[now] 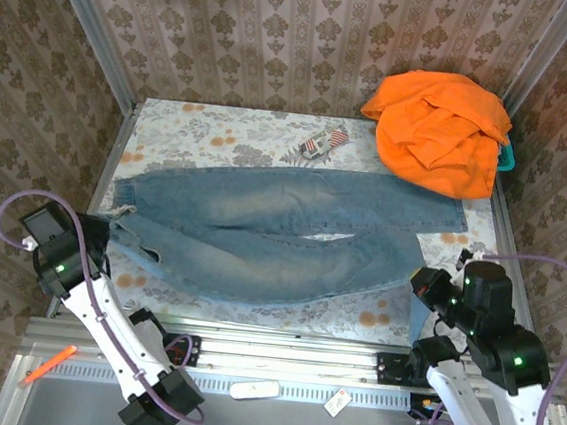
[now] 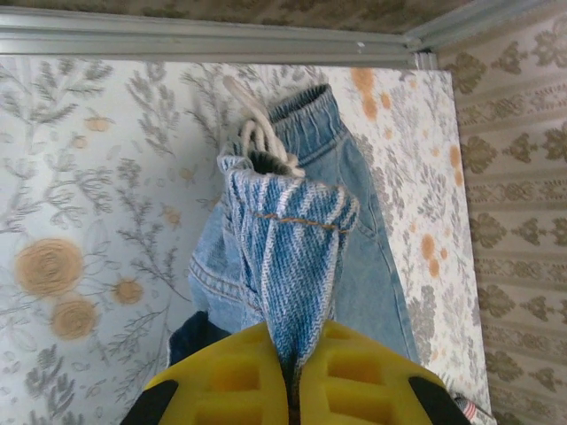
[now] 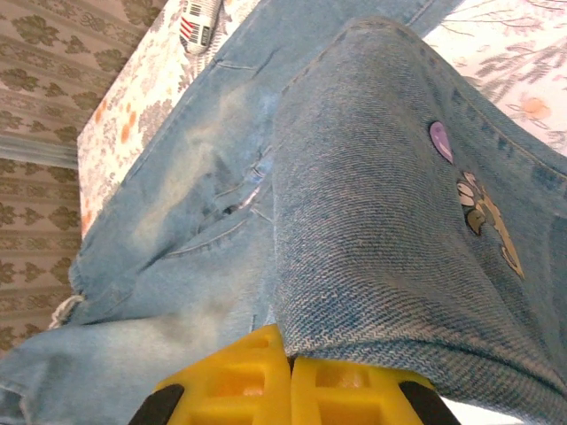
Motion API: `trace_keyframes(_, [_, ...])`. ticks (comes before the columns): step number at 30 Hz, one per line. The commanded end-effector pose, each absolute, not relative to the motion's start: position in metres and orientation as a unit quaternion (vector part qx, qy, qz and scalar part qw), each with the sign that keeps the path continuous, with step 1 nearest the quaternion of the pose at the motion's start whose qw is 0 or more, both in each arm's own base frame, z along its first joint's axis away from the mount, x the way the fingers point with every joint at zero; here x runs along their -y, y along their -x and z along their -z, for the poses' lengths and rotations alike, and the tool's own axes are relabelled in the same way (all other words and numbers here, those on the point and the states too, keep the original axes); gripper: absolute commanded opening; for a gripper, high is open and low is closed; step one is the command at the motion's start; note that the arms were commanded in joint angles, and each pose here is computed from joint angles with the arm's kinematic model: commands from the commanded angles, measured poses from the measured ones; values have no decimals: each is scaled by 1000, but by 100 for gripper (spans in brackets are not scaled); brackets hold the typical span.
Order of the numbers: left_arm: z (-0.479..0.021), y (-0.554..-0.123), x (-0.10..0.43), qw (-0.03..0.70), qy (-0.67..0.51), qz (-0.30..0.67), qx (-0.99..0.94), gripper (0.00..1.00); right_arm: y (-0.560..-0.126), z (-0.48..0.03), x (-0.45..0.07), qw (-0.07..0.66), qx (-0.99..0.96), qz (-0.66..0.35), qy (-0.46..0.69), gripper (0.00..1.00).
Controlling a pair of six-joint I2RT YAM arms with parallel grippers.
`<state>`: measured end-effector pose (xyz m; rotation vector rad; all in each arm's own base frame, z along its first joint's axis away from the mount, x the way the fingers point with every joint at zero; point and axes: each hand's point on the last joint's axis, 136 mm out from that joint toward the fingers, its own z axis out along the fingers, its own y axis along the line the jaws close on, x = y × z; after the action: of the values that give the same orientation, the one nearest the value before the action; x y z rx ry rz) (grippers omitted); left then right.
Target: Fold and stack the trousers
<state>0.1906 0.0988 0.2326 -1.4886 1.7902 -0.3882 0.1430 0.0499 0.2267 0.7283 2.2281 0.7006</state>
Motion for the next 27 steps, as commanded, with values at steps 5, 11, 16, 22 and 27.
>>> trace_keyframes(5, [-262,-196,-107,417,574,169,-685,0,-113,-239,-29,372,-861,-223,-266,0])
trace_keyframes(11, [-260,-232,-134,432,582,204,-658,0,-175,-220,-50,345,-869,-239,-263,0])
trace_keyframes(16, [-265,-275,-150,430,559,174,-687,0,-253,-197,-48,339,-886,-177,-264,0])
trace_keyframes(22, [-247,-338,-172,410,548,149,-714,0,-330,-161,-22,313,-894,-111,-302,0])
trace_keyframes(27, [-232,-382,-183,395,536,126,-735,0,-391,-148,-15,299,-905,-77,-291,0])
